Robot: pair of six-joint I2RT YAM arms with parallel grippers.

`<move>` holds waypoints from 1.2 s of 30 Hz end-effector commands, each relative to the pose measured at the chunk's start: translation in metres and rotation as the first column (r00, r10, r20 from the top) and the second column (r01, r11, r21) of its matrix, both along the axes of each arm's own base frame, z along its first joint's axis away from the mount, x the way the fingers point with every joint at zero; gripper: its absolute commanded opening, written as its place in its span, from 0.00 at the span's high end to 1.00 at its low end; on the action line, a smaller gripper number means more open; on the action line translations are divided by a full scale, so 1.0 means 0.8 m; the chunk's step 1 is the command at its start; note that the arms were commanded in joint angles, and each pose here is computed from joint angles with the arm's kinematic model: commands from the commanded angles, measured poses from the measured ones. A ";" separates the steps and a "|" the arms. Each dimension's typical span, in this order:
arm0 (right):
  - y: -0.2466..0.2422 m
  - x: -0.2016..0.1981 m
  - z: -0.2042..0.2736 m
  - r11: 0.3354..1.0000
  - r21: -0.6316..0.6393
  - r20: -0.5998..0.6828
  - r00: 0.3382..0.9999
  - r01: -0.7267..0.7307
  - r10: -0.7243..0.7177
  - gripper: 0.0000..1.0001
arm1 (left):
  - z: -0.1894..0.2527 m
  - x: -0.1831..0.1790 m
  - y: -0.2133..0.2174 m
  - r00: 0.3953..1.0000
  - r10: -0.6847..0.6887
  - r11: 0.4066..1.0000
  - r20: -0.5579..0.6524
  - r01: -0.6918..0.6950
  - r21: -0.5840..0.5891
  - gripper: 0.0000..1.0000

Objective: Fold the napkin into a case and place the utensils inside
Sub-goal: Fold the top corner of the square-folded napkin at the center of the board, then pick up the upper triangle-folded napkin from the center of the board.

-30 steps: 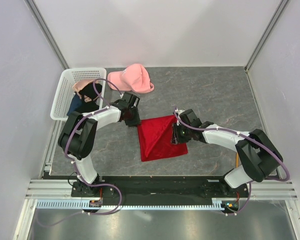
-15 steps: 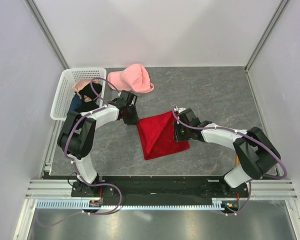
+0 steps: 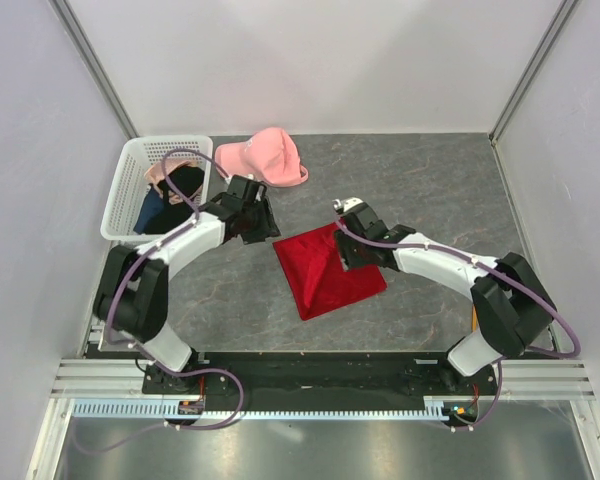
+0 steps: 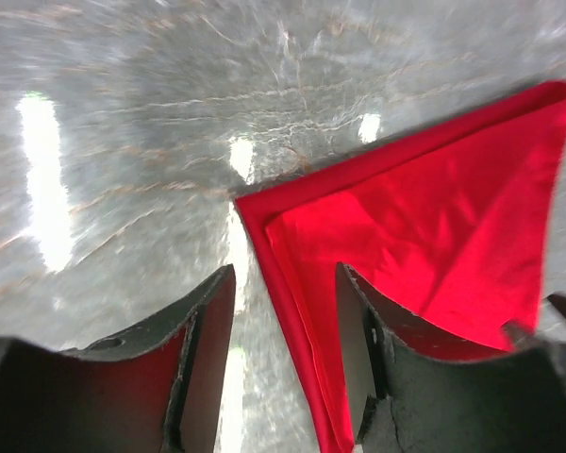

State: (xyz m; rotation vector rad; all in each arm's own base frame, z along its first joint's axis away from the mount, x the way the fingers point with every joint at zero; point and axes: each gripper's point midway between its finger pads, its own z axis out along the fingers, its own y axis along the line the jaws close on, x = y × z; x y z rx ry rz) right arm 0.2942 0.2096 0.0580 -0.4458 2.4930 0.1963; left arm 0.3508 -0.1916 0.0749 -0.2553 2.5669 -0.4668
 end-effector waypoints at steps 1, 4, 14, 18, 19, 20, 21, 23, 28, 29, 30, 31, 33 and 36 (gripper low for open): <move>0.057 -0.021 0.045 0.993 0.077 0.020 0.996 -0.093 0.091 0.41 | 0.032 -0.011 0.044 0.985 0.168 0.985 0.041 -0.169 0.031 0.45; 0.108 -0.052 0.052 0.978 0.134 0.000 0.987 -0.160 0.161 0.40 | 0.044 -0.022 0.061 0.973 0.227 0.974 0.032 -0.226 -0.015 0.45; 0.192 -0.107 0.023 0.955 0.090 -0.027 0.957 -0.284 0.287 0.55 | 0.071 -0.047 0.072 0.978 0.200 0.976 0.066 -0.192 -0.107 0.46; 0.191 -0.108 0.004 0.958 0.042 -0.042 0.958 -0.283 0.285 0.54 | 0.073 -0.049 0.076 0.978 0.195 0.976 0.071 -0.186 -0.116 0.46; 0.188 -0.108 0.002 0.959 0.026 -0.040 0.959 -0.281 0.282 0.54 | 0.074 -0.048 0.077 0.978 0.196 0.975 0.073 -0.186 -0.117 0.46; 0.187 -0.108 -0.001 0.959 0.017 -0.040 0.958 -0.283 0.284 0.53 | 0.073 -0.050 0.078 0.979 0.193 0.976 0.071 -0.184 -0.116 0.46; 0.186 -0.108 -0.003 0.959 0.011 -0.044 0.958 -0.284 0.284 0.53 | 0.073 -0.049 0.078 0.979 0.191 0.976 0.074 -0.182 -0.121 0.46; 0.185 -0.111 -0.008 0.957 0.002 -0.055 0.956 -0.290 0.290 0.53 | 0.071 -0.050 0.080 0.979 0.193 0.976 0.072 -0.183 -0.121 0.46; 0.185 -0.118 -0.016 0.953 -0.012 -0.065 0.951 -0.303 0.301 0.54 | 0.071 -0.048 0.078 0.979 0.190 0.974 0.073 -0.178 -0.136 0.46; 0.185 -0.118 -0.017 0.953 -0.018 -0.063 0.952 -0.303 0.301 0.55 | 0.072 -0.048 0.078 0.979 0.189 0.974 0.074 -0.177 -0.138 0.46; 0.185 -0.119 -0.018 0.952 -0.024 -0.062 0.950 -0.307 0.305 0.57 | 0.072 -0.047 0.078 0.980 0.187 0.975 0.074 -0.176 -0.139 0.46; 0.186 -0.122 -0.019 0.950 -0.024 -0.064 0.949 -0.312 0.310 0.60 | 0.072 -0.047 0.077 0.980 0.185 0.975 0.075 -0.173 -0.140 0.46; 0.185 -0.121 -0.022 0.949 -0.030 -0.068 0.948 -0.312 0.310 0.65 | 0.071 -0.047 0.077 0.980 0.185 0.975 0.073 -0.174 -0.141 0.46; 0.181 -0.123 -0.027 0.950 -0.044 -0.073 0.949 -0.311 0.307 0.65 | 0.071 -0.047 0.075 0.981 0.180 0.975 0.069 -0.168 -0.146 0.46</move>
